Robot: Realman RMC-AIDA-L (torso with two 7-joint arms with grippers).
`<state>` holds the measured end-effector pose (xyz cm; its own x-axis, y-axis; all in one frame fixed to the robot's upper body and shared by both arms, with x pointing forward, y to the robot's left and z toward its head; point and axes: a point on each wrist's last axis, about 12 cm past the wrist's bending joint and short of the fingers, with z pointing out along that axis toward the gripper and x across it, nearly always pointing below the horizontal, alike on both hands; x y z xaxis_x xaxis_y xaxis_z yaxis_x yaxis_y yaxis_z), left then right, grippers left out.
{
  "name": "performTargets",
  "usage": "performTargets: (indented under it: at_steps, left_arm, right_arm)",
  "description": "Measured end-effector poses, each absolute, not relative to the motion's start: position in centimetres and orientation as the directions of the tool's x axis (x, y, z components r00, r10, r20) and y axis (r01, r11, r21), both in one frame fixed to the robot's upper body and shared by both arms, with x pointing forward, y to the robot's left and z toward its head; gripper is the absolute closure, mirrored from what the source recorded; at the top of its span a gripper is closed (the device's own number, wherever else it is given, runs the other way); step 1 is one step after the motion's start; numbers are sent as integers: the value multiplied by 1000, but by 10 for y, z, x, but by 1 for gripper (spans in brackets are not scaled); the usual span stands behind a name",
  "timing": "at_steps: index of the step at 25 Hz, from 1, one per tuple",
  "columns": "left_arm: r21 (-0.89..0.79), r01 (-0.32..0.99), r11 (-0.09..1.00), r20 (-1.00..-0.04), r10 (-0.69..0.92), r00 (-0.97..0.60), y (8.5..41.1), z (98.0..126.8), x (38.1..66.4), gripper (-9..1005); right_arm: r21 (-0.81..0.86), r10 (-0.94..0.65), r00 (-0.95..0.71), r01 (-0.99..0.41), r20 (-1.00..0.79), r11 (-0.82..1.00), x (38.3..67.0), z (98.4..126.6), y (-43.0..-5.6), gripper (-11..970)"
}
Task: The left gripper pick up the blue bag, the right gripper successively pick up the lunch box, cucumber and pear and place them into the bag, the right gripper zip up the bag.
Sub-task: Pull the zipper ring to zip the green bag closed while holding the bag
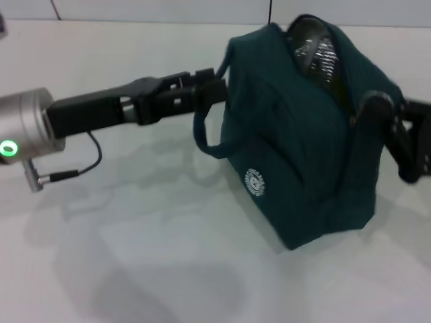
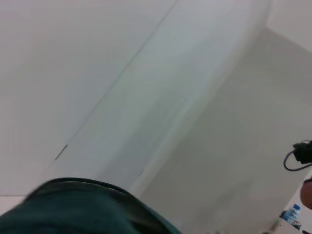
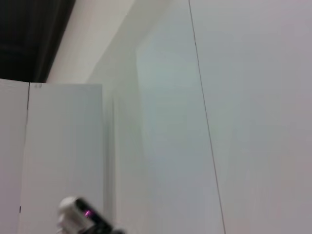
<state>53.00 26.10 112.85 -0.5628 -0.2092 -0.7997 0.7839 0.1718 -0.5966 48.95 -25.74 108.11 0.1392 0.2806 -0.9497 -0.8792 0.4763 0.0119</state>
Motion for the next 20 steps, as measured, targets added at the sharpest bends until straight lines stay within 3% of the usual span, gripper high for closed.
performTargets:
  at_steps: [11, 20]
  left_arm:
    - [-548, 815, 187, -832, -220, -509, 272, 1111, 504, 113]
    - [-504, 804, 317, -858, -289, -424, 284, 1089, 498, 118]
  right_arm:
    - [-29, 262, 135, -928, -955, 372, 535, 1106, -218, 953]
    - [-71, 160, 131, -939, -978, 337, 559, 1112, -188, 953]
